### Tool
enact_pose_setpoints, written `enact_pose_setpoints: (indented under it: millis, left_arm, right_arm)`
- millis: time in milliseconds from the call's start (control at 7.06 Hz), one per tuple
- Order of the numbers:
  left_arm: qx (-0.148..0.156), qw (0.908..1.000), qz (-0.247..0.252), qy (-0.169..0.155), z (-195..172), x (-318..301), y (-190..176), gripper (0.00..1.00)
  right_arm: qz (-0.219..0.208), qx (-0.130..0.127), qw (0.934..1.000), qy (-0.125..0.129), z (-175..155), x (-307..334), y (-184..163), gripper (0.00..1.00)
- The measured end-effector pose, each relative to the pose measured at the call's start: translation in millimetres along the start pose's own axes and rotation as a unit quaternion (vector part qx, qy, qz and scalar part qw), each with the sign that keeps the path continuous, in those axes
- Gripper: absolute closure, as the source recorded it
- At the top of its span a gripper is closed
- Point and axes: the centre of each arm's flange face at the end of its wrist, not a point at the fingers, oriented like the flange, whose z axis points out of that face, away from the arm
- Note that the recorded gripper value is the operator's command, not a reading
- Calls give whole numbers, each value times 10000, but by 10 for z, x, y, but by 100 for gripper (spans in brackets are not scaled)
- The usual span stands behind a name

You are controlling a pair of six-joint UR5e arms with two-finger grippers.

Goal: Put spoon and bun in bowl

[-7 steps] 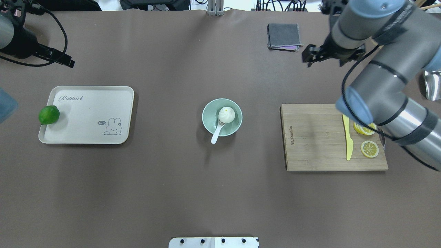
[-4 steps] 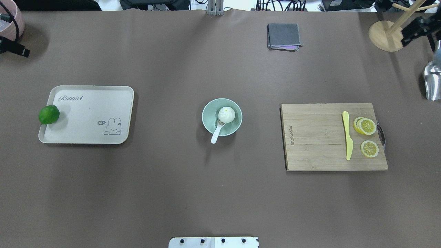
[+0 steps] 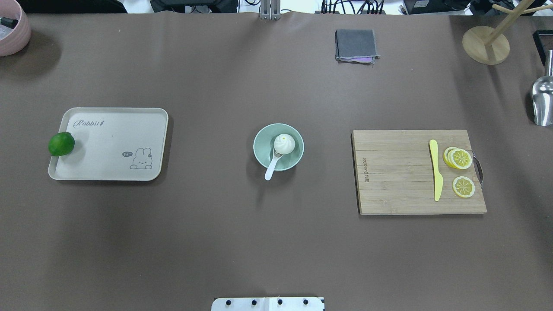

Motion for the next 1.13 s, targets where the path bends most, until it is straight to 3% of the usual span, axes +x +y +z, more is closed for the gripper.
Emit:
enact_pose_setpoints:
  millis: [283, 567, 1134]
  left_arm:
    - [-361, 9978, -554, 102, 8, -425, 409, 2]
    - [-382, 9932, -1095, 35, -115, -856, 804, 2]
    - [-446, 9903, -1316, 5, -95, -1024, 987, 2]
  right_arm:
    - [203, -117, 9993, -293, 220, 153, 233, 0]
    - [229, -155, 9990, -341, 322, 183, 258, 0]
    - [196, -266, 9989, -347, 541, 207, 232, 0]
